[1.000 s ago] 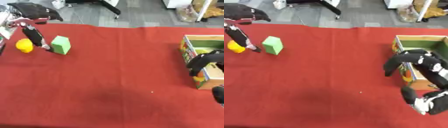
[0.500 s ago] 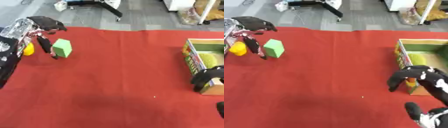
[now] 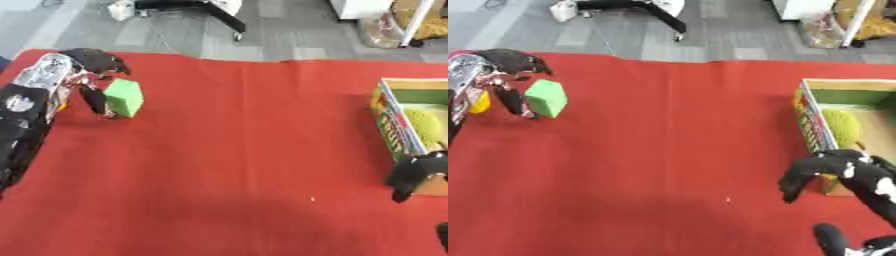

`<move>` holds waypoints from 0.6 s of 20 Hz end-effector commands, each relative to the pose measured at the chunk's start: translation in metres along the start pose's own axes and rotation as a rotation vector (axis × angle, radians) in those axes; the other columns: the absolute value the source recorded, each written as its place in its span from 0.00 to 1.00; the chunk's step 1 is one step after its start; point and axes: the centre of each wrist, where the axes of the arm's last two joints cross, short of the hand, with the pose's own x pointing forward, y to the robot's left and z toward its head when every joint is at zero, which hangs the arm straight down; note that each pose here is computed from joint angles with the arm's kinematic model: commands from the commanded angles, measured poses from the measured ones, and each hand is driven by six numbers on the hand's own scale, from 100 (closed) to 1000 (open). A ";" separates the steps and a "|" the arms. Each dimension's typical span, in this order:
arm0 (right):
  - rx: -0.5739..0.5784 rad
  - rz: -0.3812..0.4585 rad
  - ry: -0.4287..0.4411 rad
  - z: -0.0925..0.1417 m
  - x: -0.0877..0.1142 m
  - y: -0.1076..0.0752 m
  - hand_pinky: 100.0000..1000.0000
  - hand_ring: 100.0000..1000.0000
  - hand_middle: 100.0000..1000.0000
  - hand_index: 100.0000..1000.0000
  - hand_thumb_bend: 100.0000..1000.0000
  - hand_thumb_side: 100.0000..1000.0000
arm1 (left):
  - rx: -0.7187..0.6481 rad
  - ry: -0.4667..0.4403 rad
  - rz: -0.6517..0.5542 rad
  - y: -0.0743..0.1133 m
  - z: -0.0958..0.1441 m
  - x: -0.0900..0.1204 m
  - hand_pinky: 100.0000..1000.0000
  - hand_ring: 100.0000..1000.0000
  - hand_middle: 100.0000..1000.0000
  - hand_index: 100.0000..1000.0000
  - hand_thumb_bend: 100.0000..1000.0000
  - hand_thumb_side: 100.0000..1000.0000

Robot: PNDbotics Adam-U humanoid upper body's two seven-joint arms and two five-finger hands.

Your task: Pick up the objects with one hand, pass them to the other hand, and then place them into the box on the other side of the table.

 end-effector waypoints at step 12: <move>0.087 0.040 -0.054 -0.006 0.003 0.002 0.57 0.49 0.59 0.88 0.00 0.27 | 0.049 0.085 0.006 0.006 0.002 -0.014 0.86 0.83 0.83 0.89 0.44 0.26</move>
